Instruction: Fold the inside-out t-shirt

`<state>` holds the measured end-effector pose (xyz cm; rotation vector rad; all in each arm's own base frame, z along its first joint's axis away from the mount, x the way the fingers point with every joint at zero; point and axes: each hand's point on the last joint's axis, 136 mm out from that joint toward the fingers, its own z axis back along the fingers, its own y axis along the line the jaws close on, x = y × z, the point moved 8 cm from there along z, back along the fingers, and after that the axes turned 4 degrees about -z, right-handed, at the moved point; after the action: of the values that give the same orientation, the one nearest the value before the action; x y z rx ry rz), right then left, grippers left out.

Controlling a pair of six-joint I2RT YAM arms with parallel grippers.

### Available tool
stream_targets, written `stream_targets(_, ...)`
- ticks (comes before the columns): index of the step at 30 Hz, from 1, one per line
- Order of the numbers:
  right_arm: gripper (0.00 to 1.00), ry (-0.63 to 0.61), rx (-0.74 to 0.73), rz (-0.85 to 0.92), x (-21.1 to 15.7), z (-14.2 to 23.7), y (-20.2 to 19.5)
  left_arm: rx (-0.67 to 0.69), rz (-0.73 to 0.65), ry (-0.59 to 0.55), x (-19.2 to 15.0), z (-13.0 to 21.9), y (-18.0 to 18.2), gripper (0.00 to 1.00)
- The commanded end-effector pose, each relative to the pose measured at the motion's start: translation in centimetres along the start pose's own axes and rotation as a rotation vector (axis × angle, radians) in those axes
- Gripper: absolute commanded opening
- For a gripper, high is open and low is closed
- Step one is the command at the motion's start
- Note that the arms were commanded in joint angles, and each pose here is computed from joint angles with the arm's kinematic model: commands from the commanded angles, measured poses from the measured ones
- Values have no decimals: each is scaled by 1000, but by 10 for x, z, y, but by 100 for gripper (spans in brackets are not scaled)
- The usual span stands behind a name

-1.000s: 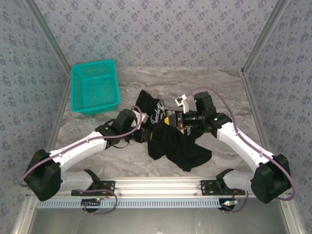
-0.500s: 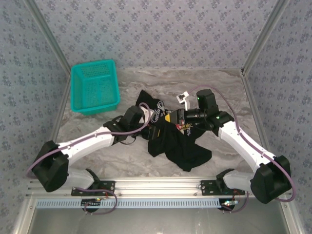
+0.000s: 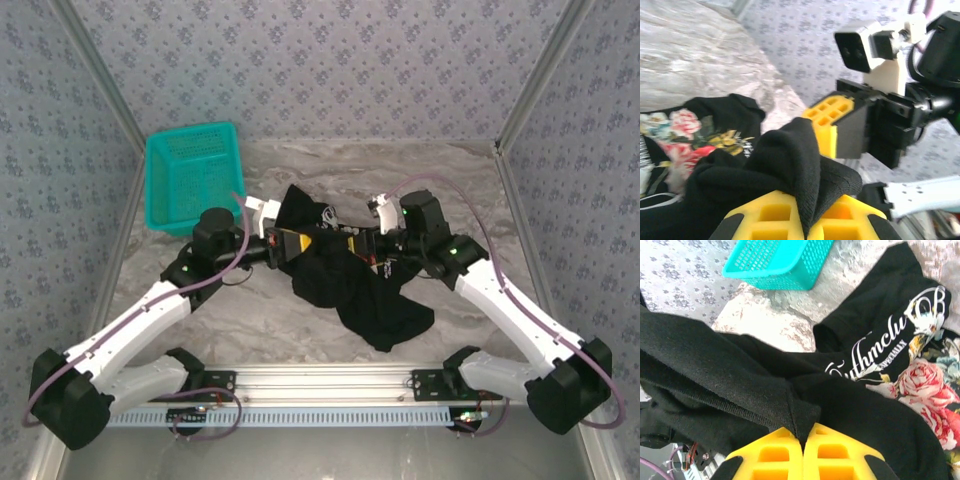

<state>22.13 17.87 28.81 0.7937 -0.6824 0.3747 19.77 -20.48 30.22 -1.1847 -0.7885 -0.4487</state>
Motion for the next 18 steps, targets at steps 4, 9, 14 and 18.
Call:
stream_targets(4,0,-39,117,-32,20,19,0,-63,-7,87,-10,1,1,3)
stream_targets(9,0,-29,322,-129,38,41,8,290,21,183,-38,0,51,7)
stream_targets(14,0,-14,440,-198,45,38,19,436,31,231,-50,-8,75,28)
stream_targets(18,0,-52,418,-251,50,35,16,342,-41,241,-57,-18,60,42)
